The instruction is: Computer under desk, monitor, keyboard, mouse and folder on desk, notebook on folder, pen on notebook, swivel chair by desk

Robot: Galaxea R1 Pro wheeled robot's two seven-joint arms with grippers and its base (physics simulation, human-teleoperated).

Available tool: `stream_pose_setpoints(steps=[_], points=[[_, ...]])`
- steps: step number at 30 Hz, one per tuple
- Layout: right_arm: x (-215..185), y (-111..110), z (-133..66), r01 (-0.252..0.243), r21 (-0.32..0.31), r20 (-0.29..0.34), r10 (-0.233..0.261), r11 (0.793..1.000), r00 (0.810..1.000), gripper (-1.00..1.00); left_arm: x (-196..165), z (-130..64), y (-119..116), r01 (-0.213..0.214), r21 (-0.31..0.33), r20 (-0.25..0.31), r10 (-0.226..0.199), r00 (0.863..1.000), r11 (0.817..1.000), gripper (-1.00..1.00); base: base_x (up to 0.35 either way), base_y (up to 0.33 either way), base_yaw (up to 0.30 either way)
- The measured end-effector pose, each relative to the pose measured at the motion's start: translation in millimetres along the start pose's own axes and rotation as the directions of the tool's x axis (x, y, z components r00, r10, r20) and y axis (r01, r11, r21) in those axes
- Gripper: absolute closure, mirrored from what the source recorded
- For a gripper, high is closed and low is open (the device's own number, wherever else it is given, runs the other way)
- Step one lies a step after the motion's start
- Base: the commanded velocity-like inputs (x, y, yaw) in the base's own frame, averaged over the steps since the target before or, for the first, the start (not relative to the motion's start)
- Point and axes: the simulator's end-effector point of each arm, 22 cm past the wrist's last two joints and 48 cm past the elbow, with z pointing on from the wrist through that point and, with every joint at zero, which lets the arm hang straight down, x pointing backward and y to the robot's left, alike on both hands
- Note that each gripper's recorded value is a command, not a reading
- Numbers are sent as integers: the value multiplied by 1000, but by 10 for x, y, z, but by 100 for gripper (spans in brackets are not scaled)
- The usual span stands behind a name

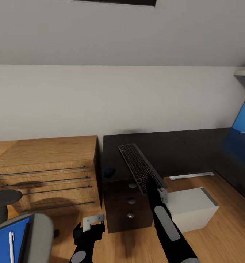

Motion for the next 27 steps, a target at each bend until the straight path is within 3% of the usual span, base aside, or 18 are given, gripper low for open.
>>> stream_pose_setpoints(steps=[5,14,27], points=[[-3,2,1,0,0,0,0,1000,1000,-100,0,0,0,0,0,0,0,1000,1000,-100,-31,0,0],[-7,0,5,-1,-1,1,1,1000,1000,-100,5,3,-2,-1,1,-2,1,1000,1000,-100,-251,-46,0],[-18,2,4,-3,-1,3,3,1000,1000,-100,5,0,-2,0,1,-2,0,1000,1000,-100,-83,-263,0]])
